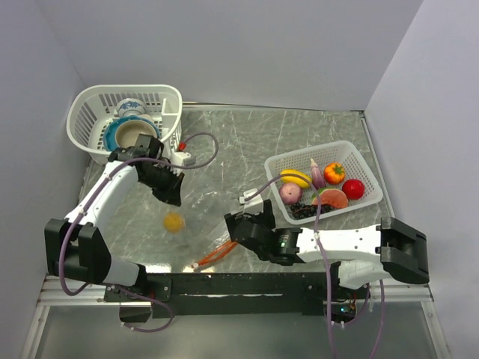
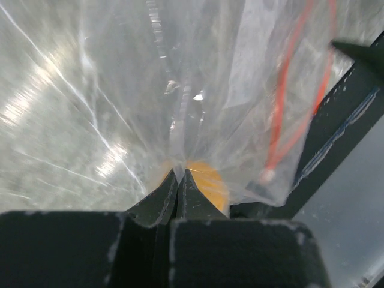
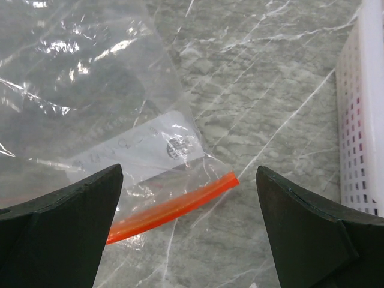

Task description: Open the zip-top bag and remove the fake food

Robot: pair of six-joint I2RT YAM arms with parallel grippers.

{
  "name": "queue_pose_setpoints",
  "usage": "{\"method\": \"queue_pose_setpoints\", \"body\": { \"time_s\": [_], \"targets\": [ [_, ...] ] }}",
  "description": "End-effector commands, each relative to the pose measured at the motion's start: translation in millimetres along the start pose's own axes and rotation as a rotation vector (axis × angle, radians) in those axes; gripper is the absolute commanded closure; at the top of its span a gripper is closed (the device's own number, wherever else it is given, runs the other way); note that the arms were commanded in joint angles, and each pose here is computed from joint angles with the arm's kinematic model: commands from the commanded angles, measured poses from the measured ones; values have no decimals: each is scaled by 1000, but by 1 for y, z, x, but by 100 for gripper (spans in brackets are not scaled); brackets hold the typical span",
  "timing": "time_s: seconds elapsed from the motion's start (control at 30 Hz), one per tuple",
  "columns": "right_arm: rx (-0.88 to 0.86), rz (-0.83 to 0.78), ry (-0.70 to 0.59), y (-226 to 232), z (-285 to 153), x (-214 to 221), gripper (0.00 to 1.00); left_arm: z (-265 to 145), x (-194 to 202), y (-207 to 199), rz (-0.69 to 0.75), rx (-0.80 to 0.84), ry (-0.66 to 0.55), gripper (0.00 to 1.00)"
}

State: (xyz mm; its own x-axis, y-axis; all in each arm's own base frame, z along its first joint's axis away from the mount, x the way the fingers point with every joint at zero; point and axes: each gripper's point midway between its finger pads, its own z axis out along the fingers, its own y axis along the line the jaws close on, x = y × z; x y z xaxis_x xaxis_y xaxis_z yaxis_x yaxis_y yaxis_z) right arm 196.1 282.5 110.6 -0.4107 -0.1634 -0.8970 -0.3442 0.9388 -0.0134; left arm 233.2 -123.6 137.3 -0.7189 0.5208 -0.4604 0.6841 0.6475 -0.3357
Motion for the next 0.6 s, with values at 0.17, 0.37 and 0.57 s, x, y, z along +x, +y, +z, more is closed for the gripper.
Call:
{"method": "queue_pose_setpoints", "body": {
  "time_s": [0.17,0.37,0.57],
  "targets": [
    [-36,31,-4,18,3,1,0,-37,-61,-42,58,-48,-73,99],
    [-38,35,-11,18,2,-1,0,-19,-45,-34,53,-135,19,99],
    [-38,34,-6,16,1,2,0,-25,-56,-30,104,-179,-27,99]
  ]
}}
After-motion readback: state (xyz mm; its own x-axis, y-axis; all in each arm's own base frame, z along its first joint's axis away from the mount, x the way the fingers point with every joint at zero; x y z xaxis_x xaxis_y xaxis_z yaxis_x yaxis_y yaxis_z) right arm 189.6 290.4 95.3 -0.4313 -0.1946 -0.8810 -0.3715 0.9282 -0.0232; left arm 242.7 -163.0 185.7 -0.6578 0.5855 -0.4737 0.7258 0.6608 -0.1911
